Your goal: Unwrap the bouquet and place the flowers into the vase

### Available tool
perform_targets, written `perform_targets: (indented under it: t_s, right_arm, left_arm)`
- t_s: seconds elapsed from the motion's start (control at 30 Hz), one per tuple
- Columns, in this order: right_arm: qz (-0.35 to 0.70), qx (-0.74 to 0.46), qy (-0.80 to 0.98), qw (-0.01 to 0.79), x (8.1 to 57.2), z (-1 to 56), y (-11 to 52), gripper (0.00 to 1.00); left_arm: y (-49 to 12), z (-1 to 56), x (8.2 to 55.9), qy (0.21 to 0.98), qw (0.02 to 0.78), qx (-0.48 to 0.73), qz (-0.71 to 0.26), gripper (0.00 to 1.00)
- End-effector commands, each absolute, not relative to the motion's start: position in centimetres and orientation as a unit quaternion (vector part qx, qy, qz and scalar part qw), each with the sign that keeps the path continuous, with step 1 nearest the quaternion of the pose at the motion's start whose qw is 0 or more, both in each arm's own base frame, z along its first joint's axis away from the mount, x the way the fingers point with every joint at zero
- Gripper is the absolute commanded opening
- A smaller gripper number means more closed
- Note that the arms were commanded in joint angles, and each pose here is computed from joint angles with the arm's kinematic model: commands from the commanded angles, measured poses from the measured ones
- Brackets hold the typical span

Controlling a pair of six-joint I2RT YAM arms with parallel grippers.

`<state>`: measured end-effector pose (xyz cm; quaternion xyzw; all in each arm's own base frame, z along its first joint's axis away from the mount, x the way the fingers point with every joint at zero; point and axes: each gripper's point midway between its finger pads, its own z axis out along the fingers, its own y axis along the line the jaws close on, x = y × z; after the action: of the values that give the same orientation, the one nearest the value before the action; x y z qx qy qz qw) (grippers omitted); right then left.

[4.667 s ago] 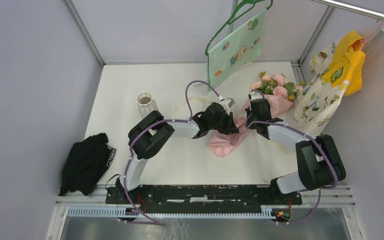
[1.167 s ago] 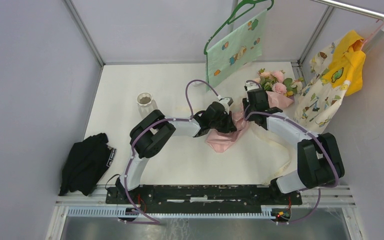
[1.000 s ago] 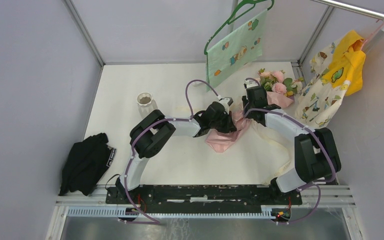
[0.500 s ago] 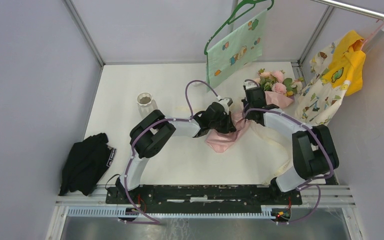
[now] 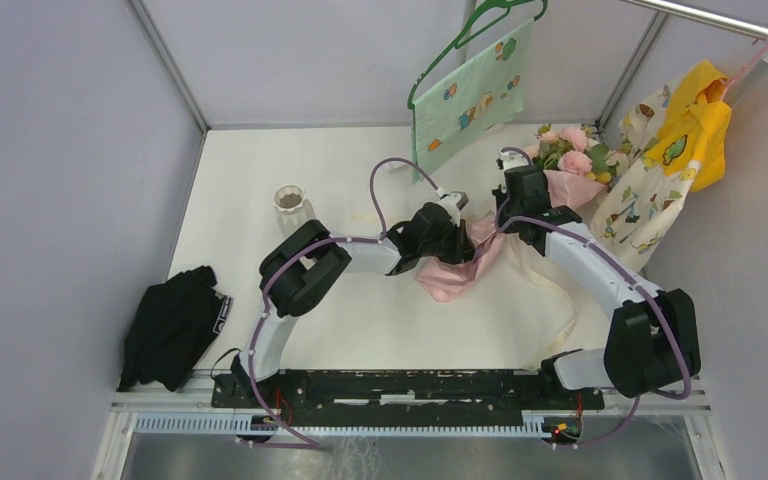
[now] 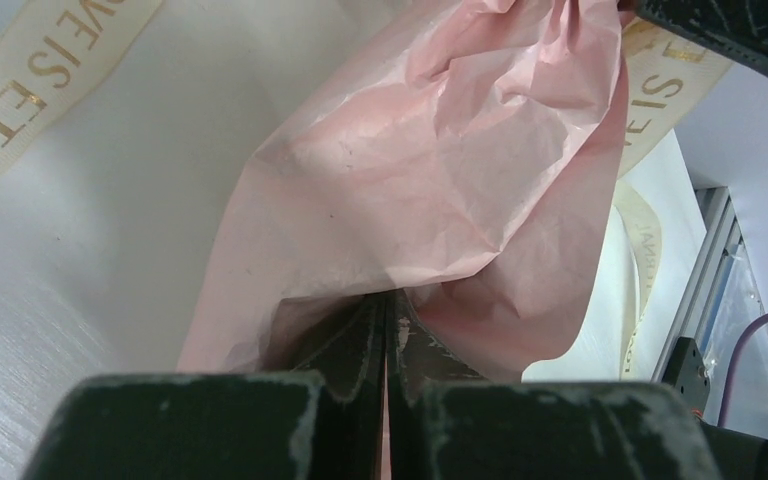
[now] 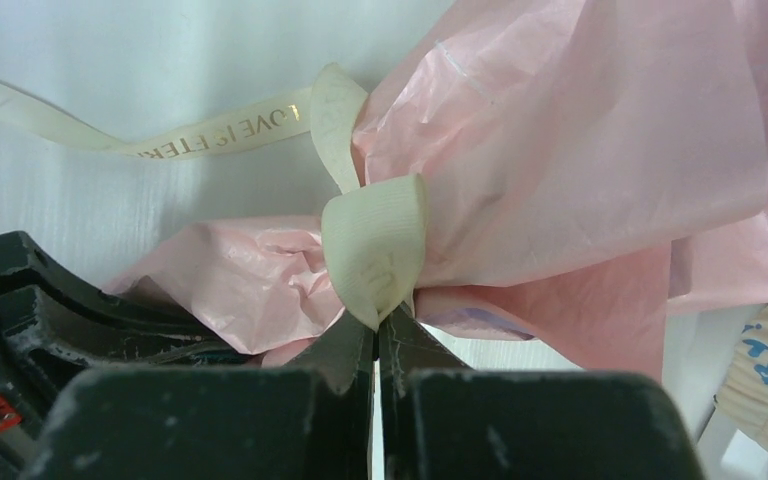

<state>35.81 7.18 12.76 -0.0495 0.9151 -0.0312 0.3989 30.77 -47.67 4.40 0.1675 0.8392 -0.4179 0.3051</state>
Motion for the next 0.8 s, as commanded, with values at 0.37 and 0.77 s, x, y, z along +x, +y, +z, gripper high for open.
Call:
perform_targets:
  t_s: [0.37, 0.77]
  right_arm:
    - [-0.058, 0.000, 0.888, 0.456, 35.7, 13.7, 5.0, 0.00]
    - [-0.019, 0.011, 0.911, 0.411, 31.3, 7.4, 4.9, 0.00]
  left_arm:
    - [-46.5, 12.3, 32.3, 0.816, 0.378, 0.218, -0.380, 0.17]
    - [-47.1, 15.0, 31.5, 0.757, 0.379, 0.275, -0.456, 0.45]
